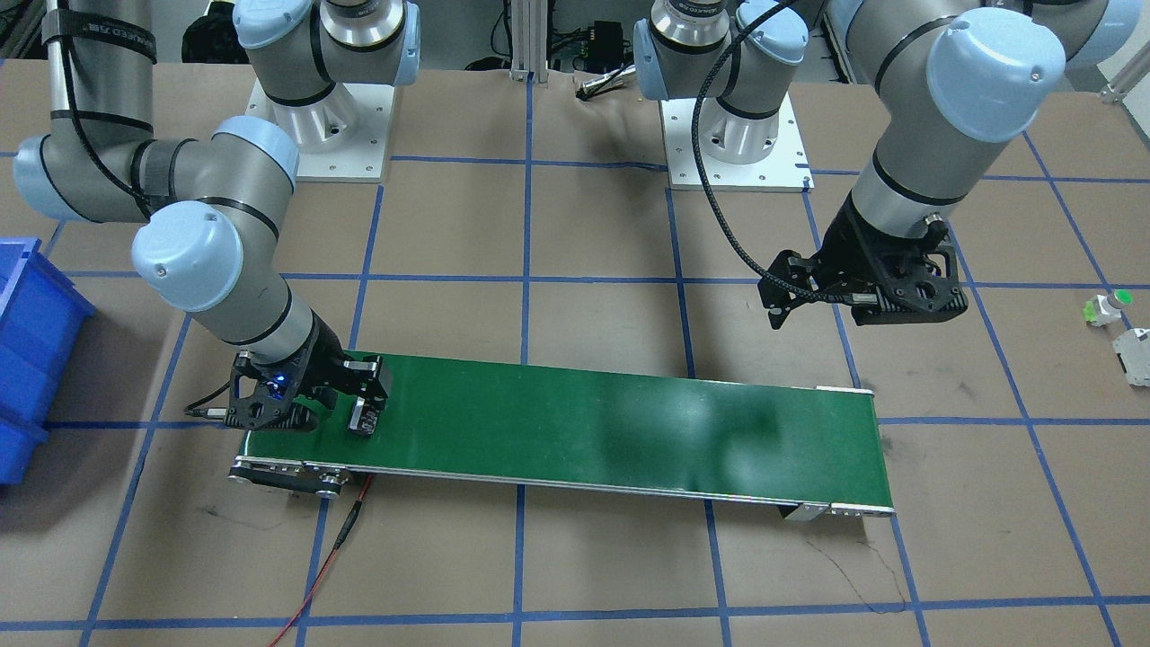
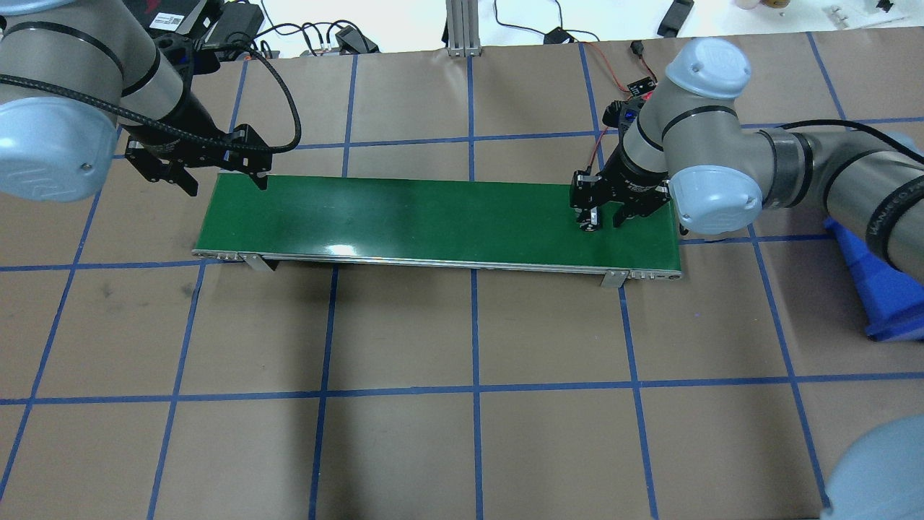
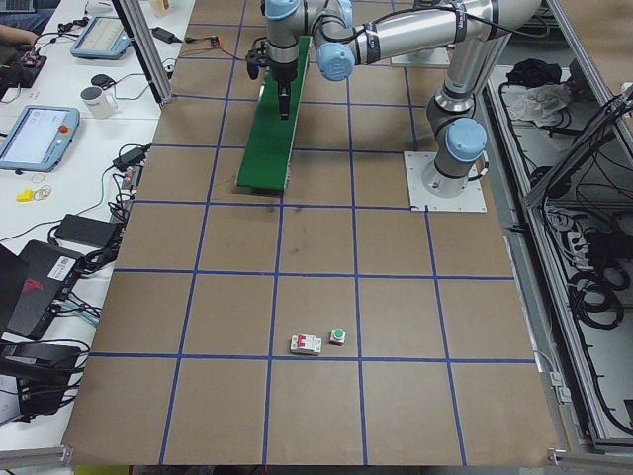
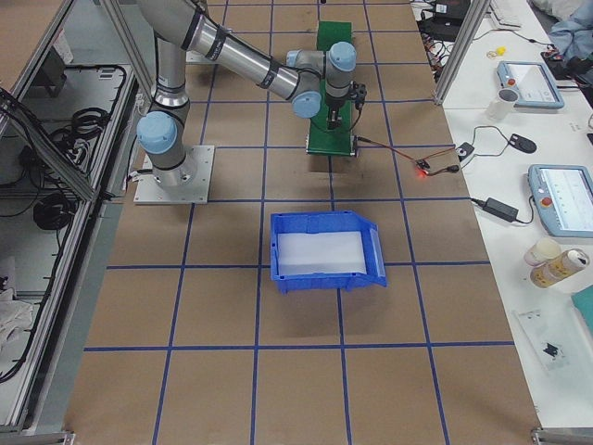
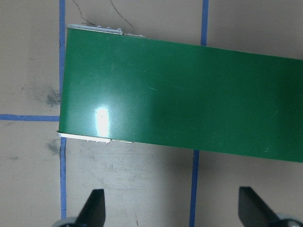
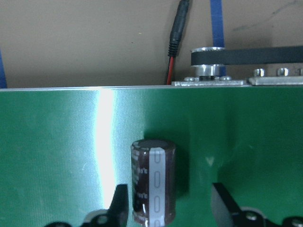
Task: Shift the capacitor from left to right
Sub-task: 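Lift the capacitor with the right gripper and carry it over the blue bin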
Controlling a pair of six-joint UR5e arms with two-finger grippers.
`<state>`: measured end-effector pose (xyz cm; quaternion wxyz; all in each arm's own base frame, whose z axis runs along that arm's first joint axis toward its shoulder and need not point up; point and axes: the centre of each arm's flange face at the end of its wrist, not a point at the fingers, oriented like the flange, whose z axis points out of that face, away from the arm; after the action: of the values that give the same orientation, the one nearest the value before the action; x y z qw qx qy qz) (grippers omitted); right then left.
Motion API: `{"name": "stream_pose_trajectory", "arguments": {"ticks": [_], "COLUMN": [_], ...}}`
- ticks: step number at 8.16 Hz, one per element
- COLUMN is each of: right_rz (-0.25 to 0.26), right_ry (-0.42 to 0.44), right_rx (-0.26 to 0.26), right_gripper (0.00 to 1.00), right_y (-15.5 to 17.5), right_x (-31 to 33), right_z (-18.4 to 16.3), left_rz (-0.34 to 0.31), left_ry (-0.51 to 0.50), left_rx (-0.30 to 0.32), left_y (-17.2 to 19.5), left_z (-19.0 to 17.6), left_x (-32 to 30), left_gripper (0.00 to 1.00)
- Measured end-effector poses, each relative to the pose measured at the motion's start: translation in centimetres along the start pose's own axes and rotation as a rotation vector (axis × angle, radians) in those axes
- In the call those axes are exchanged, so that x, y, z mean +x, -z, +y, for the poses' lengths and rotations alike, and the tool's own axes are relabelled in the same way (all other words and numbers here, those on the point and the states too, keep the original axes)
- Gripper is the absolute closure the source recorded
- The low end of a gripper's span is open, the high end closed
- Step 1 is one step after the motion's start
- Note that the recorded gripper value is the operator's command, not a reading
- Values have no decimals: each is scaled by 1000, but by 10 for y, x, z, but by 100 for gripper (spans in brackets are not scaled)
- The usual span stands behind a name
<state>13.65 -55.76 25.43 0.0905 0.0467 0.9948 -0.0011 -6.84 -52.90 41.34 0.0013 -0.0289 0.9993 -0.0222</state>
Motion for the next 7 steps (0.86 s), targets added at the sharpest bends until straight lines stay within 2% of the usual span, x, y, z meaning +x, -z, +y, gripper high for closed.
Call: {"name": "stream_pose_trajectory", "arguments": {"ticks": [2, 3, 5, 7], "right_rz": [68, 92, 187, 236], "right_ry": [79, 99, 170, 185], "right_rx": [13, 20, 46, 56], "right_gripper": [91, 96, 97, 97], "right_y": [6, 10, 28, 63], "right_x": [7, 9, 17, 35], "right_z": [-4, -5, -14, -32], "left_rz": [0, 1, 1, 0], "left_ry": [0, 0, 0, 0], "left_rx": [0, 0, 1, 2], "left_y": [0, 1, 3, 3], "left_z": [0, 1, 2, 2], "left_x": [0, 0, 0, 0], "left_gripper": [0, 0, 0, 0]}}
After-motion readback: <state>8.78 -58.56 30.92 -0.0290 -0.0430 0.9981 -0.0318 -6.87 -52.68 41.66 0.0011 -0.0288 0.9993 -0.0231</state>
